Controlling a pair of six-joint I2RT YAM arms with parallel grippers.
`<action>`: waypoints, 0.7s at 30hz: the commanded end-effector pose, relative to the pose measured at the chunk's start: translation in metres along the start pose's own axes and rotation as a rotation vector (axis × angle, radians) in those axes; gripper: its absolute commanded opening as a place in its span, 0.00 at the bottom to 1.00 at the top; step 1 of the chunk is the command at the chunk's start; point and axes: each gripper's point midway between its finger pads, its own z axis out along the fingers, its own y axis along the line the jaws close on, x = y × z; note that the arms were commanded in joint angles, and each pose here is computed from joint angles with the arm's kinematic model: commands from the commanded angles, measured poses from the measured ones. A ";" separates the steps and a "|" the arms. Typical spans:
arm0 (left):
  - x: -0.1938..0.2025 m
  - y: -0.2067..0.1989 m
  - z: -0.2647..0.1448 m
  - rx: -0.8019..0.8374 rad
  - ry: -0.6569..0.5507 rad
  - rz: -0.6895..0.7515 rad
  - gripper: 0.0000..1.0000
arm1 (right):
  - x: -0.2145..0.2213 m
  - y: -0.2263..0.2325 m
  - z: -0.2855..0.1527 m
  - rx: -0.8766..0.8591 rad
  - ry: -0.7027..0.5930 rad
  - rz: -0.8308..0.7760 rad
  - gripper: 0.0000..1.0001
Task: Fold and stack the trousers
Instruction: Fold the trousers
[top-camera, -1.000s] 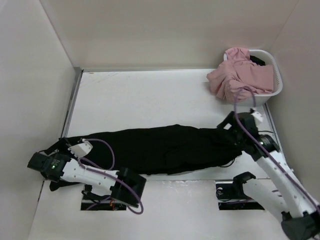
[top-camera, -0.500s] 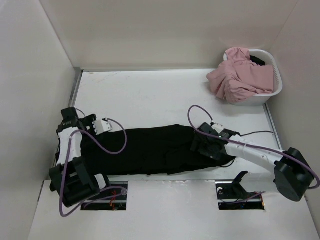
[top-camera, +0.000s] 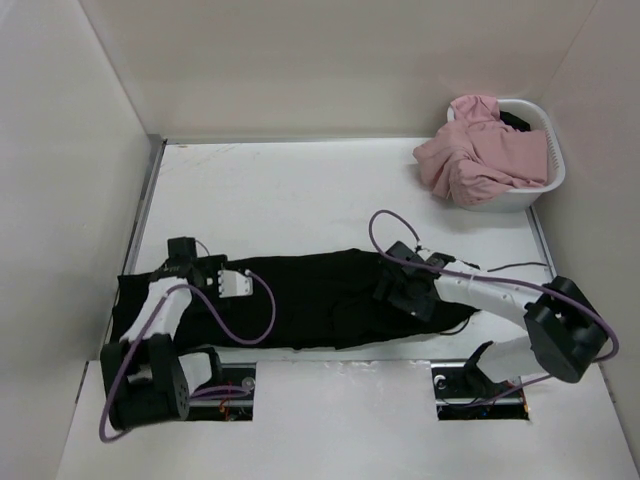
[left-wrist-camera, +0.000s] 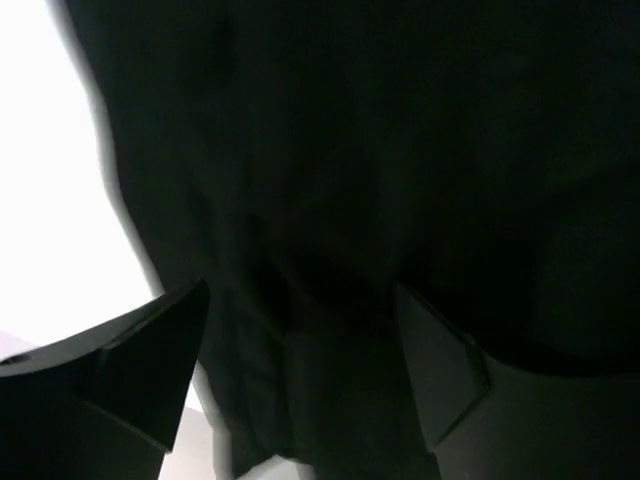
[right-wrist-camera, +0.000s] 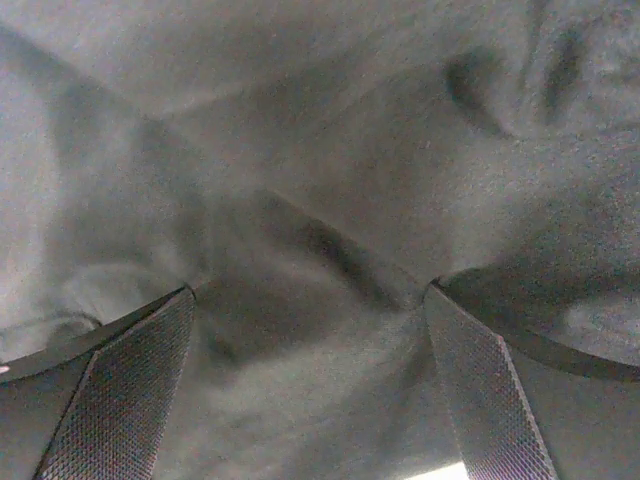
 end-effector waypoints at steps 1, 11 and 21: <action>0.015 0.052 0.032 -0.160 0.089 0.019 0.75 | -0.021 -0.001 0.013 0.042 -0.031 0.060 1.00; -0.021 0.158 0.044 -0.319 0.034 -0.175 0.74 | -0.131 0.024 0.030 0.098 -0.180 0.077 1.00; 0.022 0.152 -0.063 -0.353 0.072 -0.227 0.80 | -0.185 0.033 -0.056 -0.072 -0.399 0.012 1.00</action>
